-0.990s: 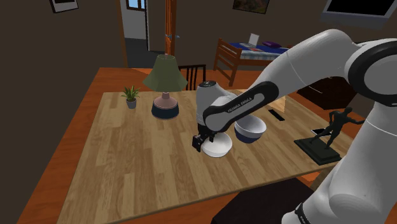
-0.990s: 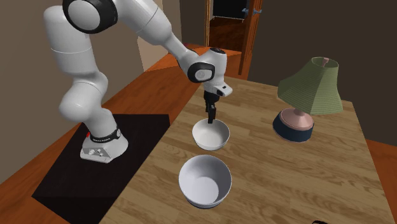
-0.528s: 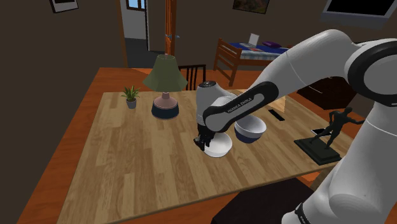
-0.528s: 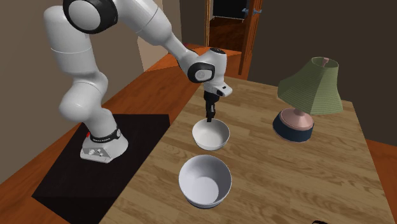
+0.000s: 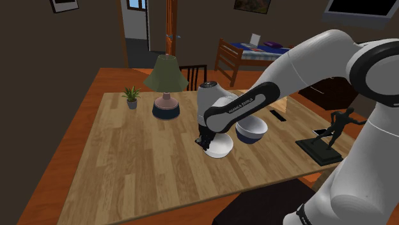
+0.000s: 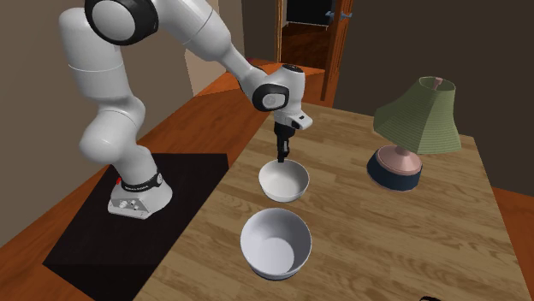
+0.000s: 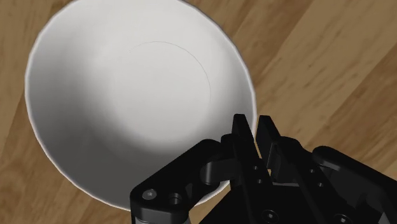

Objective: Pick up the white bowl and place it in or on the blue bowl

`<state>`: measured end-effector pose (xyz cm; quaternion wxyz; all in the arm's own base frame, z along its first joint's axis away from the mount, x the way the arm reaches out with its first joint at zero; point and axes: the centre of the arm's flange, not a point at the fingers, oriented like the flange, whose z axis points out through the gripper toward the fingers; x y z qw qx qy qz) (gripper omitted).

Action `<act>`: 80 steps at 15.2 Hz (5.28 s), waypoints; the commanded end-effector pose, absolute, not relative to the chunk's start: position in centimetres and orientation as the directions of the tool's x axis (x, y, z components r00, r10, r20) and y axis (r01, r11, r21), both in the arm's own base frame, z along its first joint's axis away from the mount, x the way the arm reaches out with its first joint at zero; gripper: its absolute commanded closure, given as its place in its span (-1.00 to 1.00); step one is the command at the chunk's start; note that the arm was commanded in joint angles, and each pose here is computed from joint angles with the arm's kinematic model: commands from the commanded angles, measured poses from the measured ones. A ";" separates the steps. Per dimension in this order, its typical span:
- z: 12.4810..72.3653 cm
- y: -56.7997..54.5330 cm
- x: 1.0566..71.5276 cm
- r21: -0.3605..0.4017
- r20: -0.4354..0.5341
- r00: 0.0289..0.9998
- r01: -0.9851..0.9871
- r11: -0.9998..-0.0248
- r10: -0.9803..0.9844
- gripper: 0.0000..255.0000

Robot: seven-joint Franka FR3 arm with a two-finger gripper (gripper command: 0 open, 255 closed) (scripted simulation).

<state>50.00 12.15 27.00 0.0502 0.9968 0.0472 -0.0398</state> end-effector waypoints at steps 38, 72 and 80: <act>46.2 9.6 49.6 0.096 -0.084 0.992 0.098 -0.991 0.090 1.00; 42.6 -13.6 46.4 0.096 -0.084 0.992 0.098 -0.991 0.090 1.00; 38.7 -13.6 46.4 0.096 -0.084 0.992 0.098 -0.991 0.090 1.00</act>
